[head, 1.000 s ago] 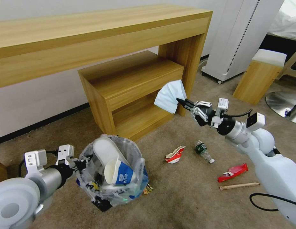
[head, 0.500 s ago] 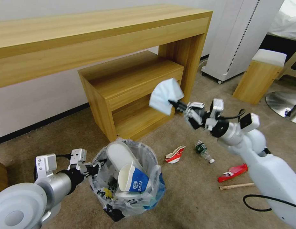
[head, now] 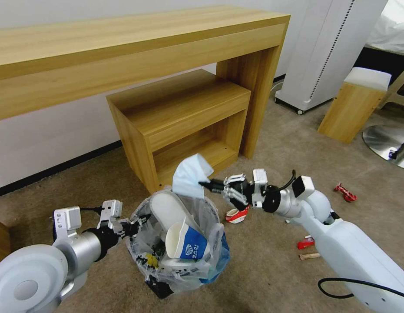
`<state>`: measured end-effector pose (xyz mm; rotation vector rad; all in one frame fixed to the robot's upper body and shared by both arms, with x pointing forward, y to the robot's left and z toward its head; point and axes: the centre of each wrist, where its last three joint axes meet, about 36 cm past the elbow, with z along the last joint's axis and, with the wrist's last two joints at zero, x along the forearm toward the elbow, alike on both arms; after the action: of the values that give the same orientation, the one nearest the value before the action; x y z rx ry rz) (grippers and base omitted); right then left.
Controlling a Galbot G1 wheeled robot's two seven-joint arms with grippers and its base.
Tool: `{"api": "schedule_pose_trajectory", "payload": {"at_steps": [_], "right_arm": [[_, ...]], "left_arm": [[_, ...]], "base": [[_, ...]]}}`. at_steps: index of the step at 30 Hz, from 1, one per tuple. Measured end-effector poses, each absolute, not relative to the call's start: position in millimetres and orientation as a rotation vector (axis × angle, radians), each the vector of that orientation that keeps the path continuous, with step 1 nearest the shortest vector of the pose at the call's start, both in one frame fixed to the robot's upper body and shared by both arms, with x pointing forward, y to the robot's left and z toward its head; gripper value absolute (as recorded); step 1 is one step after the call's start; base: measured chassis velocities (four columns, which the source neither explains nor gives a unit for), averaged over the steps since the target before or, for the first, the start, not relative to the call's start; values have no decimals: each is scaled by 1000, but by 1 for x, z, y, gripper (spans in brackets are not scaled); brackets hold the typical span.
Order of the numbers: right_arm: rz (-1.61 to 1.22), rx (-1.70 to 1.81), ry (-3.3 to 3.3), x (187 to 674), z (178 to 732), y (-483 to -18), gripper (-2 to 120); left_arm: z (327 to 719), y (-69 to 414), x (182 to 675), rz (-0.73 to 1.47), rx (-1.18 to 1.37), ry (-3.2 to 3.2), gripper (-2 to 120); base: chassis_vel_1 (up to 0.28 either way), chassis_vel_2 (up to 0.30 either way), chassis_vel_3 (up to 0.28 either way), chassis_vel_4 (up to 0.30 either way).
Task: Pick up the trash bin and place the garbage on the floor into it.
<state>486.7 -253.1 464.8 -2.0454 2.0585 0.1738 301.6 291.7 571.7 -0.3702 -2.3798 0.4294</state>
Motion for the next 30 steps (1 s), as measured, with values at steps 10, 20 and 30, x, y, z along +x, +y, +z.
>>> {"api": "schedule_pose_trajectory", "payload": {"at_steps": [10,20,30], "right_arm": [[155,-2111,2029,486,454,-248,0],[162,-2155,2024,481,431,-240,0],[191,-2107,2095,479,419,-236,5]], "left_arm": [[568,300,308,419,-337,-2394,1],[562,300,311,427,-332,-2391,1],[565,296,304,440,-356,-2389,1]], "base": [[0,0,0,0],[0,0,0,0],[0,0,0,0]]}}
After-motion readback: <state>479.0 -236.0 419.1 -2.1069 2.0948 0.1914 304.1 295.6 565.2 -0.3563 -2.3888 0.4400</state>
